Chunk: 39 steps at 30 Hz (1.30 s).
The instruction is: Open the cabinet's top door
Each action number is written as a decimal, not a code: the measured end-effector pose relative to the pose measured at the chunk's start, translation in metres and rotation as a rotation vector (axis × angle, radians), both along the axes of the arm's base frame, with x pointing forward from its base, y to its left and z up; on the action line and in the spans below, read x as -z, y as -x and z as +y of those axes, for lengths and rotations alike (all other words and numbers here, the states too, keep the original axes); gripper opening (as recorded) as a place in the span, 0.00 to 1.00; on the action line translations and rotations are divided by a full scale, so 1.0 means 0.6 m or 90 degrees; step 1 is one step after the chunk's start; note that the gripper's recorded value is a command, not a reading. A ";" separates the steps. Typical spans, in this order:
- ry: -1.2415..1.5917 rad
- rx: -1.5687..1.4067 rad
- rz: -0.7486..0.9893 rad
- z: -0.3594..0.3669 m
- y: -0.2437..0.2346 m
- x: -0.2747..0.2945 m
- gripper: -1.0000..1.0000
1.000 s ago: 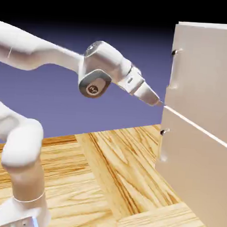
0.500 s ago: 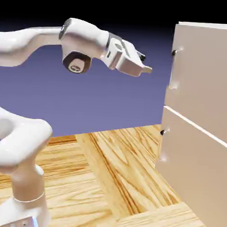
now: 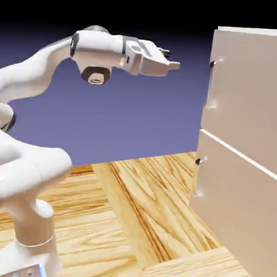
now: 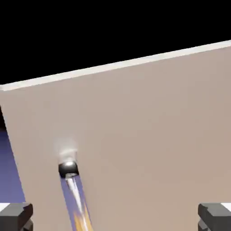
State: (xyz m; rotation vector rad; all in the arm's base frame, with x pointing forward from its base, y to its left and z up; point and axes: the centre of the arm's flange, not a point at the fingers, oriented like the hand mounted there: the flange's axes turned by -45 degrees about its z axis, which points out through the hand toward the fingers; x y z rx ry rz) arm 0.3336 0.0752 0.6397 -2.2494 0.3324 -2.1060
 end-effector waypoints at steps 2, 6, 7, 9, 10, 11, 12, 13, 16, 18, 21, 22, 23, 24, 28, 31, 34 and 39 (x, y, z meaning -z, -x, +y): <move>0.016 -0.007 -0.011 0.013 -0.020 0.014 1.00; 0.049 -0.022 -0.027 0.032 -0.069 0.050 1.00; 0.058 -0.026 -0.030 0.034 -0.082 0.061 1.00; 0.075 -0.033 -0.035 0.036 -0.111 0.085 1.00; 0.084 -0.037 -0.037 0.036 -0.125 0.098 1.00; 0.092 -0.041 -0.038 0.034 -0.140 0.111 1.00; 0.101 -0.045 -0.039 0.031 -0.155 0.125 1.00; 0.109 -0.048 -0.039 0.027 -0.170 0.140 1.00; 0.117 -0.051 -0.040 0.023 -0.205 0.153 1.00; 0.117 -0.051 -0.040 0.021 -0.246 0.153 1.00; 0.117 -0.052 -0.039 0.019 -0.267 0.154 0.00; 0.116 -0.065 -0.041 0.014 -0.252 0.154 0.00; 0.116 -0.081 -0.042 0.009 -0.236 0.154 0.00; 0.115 -0.095 -0.044 0.003 -0.221 0.154 0.00; 0.113 -0.155 -0.049 -0.025 -0.157 0.154 0.00; 0.112 -0.201 -0.053 -0.050 -0.110 0.154 0.00; 0.110 -0.245 -0.057 -0.077 -0.068 0.154 0.00; 0.107 -0.315 -0.063 -0.126 -0.005 0.154 0.00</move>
